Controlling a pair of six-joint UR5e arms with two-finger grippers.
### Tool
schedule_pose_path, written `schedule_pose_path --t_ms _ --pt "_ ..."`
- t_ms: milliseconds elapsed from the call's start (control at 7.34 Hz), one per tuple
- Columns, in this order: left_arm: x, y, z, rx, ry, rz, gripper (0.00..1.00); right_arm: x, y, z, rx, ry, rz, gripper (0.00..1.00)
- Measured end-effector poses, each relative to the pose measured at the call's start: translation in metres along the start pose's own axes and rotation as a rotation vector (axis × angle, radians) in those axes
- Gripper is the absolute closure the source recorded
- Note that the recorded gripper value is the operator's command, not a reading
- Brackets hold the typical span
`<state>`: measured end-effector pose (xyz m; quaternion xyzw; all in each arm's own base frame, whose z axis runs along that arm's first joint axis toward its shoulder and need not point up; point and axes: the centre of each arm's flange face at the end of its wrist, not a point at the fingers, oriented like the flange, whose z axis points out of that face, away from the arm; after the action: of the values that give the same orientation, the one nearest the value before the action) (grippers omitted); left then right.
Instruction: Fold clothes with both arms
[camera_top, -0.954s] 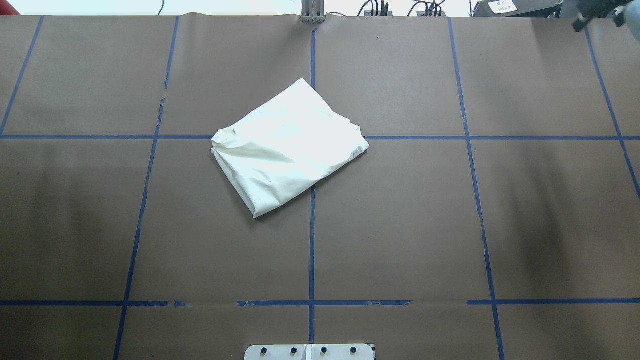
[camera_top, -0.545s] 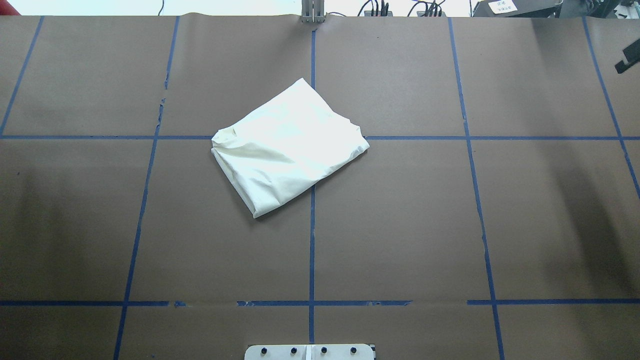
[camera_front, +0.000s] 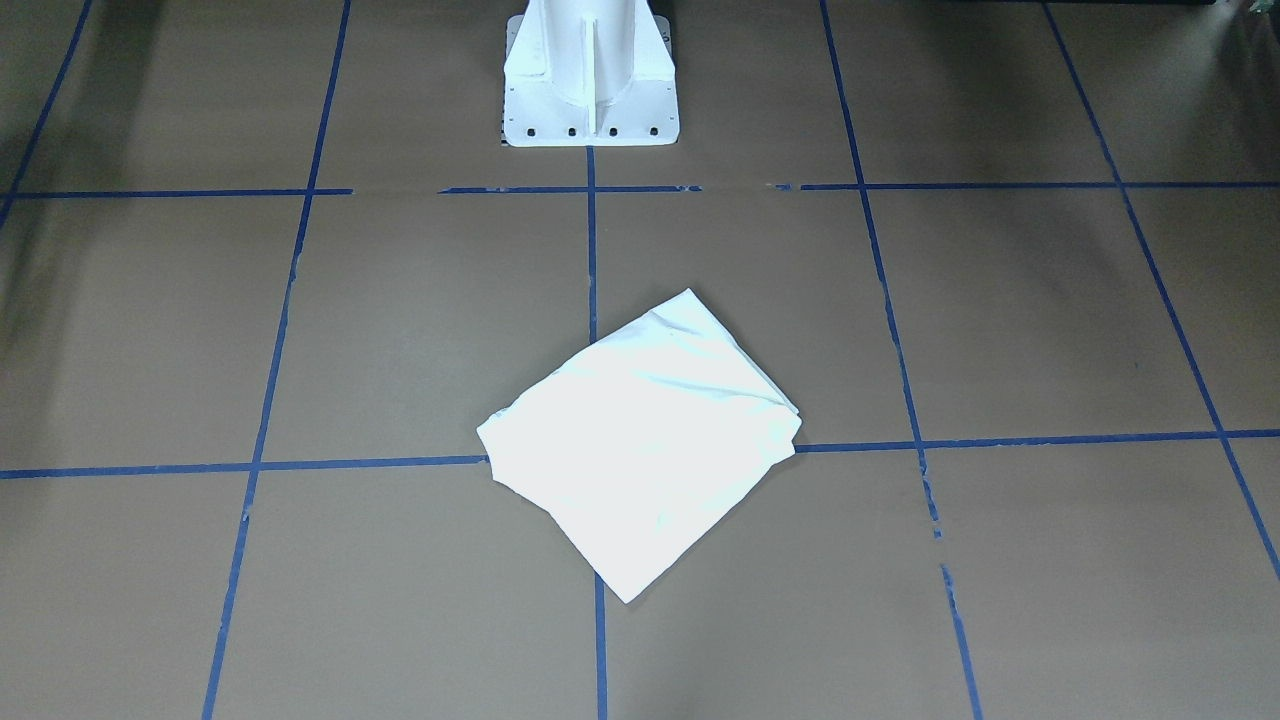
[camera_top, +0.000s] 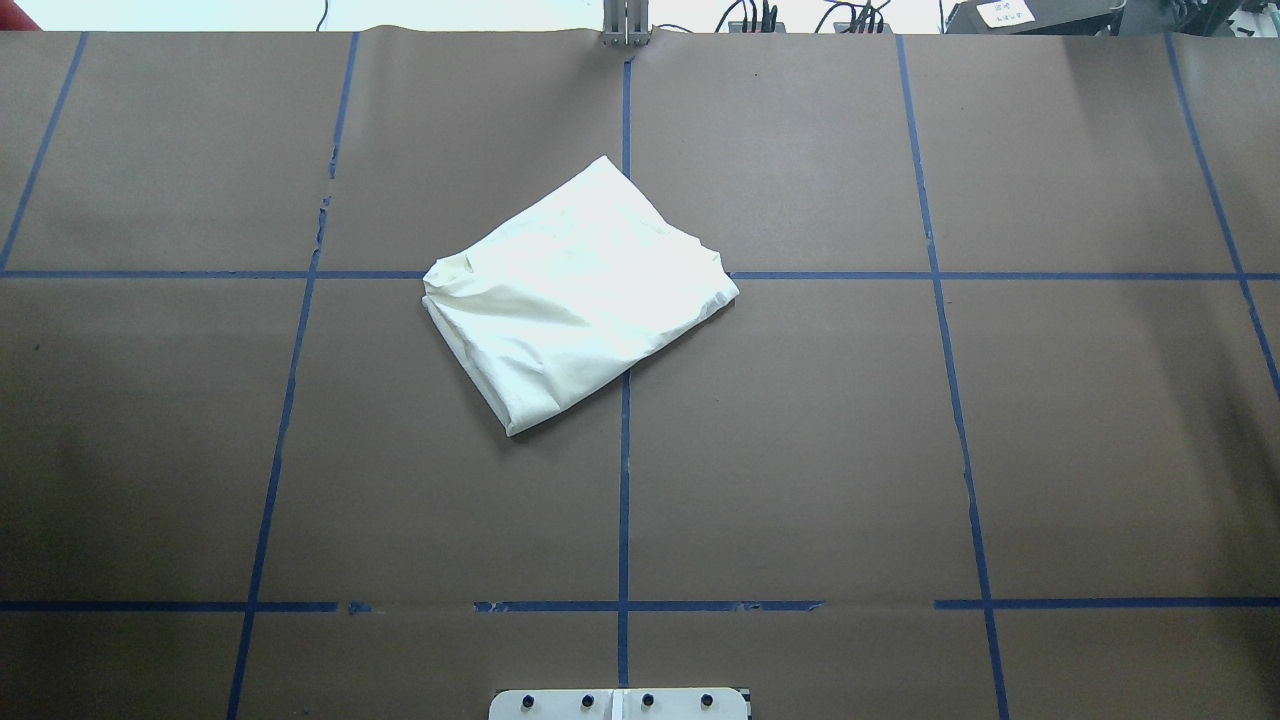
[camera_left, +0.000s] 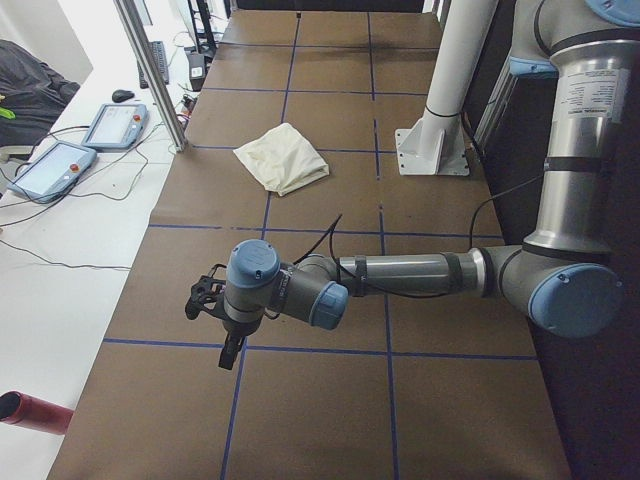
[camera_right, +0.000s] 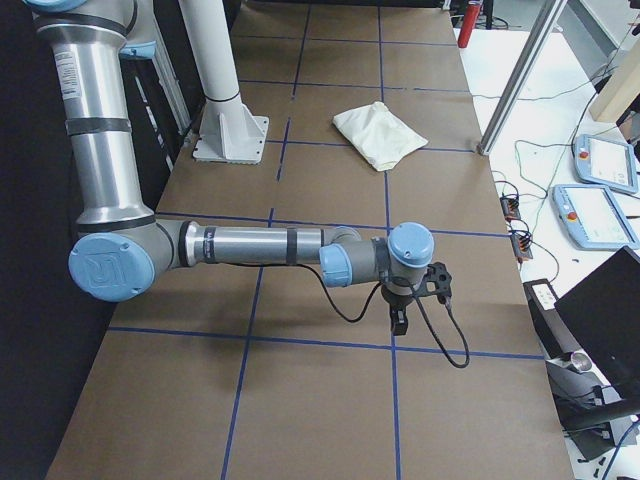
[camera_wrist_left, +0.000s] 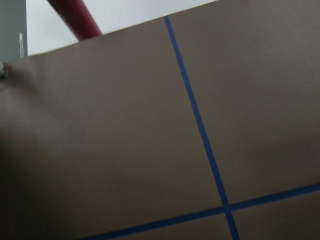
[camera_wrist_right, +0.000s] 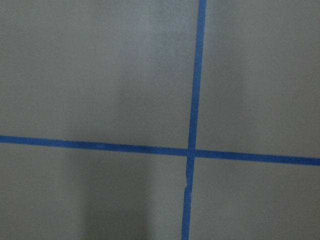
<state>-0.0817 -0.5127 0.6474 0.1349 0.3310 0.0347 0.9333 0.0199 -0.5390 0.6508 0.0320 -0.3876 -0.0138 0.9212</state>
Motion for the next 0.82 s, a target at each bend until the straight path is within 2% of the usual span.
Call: schedule_pose_path --t_ms 273,545,818 --pt "0.012 0.02 -0.01 -0.094 0.016 -0.021 0.0 0.02 0.022 0.0 -0.007 -0.025 0.044 0.0" --pt "0.014 0.023 -0.008 -0.125 0.03 -0.04 0.0 0.034 0.043 -0.02 0.023 -0.055 0.086 0.0" --pt "0.013 0.023 -0.007 -0.132 0.027 -0.047 0.0 0.017 0.06 -0.048 0.034 -0.033 0.102 0.0"
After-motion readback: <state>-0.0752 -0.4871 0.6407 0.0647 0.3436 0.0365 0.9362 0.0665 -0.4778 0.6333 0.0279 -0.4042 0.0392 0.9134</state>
